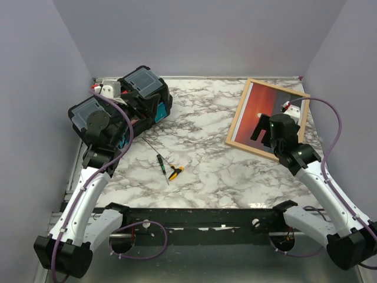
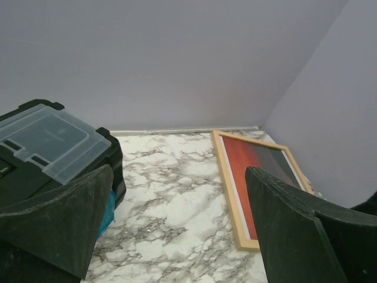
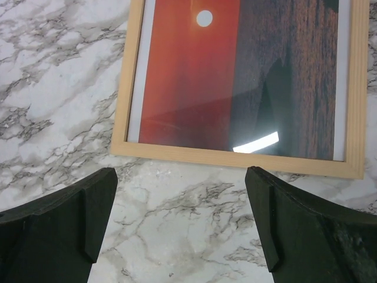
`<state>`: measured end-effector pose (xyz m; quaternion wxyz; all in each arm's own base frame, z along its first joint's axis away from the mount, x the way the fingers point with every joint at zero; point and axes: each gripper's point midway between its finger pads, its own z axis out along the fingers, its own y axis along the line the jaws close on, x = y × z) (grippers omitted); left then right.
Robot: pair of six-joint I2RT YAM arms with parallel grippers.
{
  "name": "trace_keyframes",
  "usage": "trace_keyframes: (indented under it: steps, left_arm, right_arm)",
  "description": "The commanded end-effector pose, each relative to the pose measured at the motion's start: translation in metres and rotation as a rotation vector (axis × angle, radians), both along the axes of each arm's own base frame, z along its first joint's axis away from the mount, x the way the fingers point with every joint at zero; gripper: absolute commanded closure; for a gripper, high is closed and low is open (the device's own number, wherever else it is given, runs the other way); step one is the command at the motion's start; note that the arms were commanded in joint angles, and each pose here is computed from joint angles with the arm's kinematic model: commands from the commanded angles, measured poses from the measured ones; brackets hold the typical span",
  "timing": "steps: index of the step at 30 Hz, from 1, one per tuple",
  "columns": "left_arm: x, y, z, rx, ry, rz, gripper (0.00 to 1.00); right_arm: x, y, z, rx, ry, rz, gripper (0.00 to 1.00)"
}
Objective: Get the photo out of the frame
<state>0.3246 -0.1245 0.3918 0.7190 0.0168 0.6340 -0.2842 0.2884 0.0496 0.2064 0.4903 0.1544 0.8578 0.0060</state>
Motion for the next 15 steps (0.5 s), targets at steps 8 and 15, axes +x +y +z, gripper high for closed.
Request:
trace_keyframes:
  steps: [8,15]
  left_arm:
    - [-0.012,-0.065,-0.001,0.016,0.034,-0.287,0.03]
    - [-0.016,-0.093,-0.015,0.002,0.107,-0.411,0.04]
  right_arm:
    - [0.034,0.028,-0.029,0.036,0.018,0.082,0.0]
    - [0.054,0.05,-0.097,-0.063,0.252,0.226,0.0]
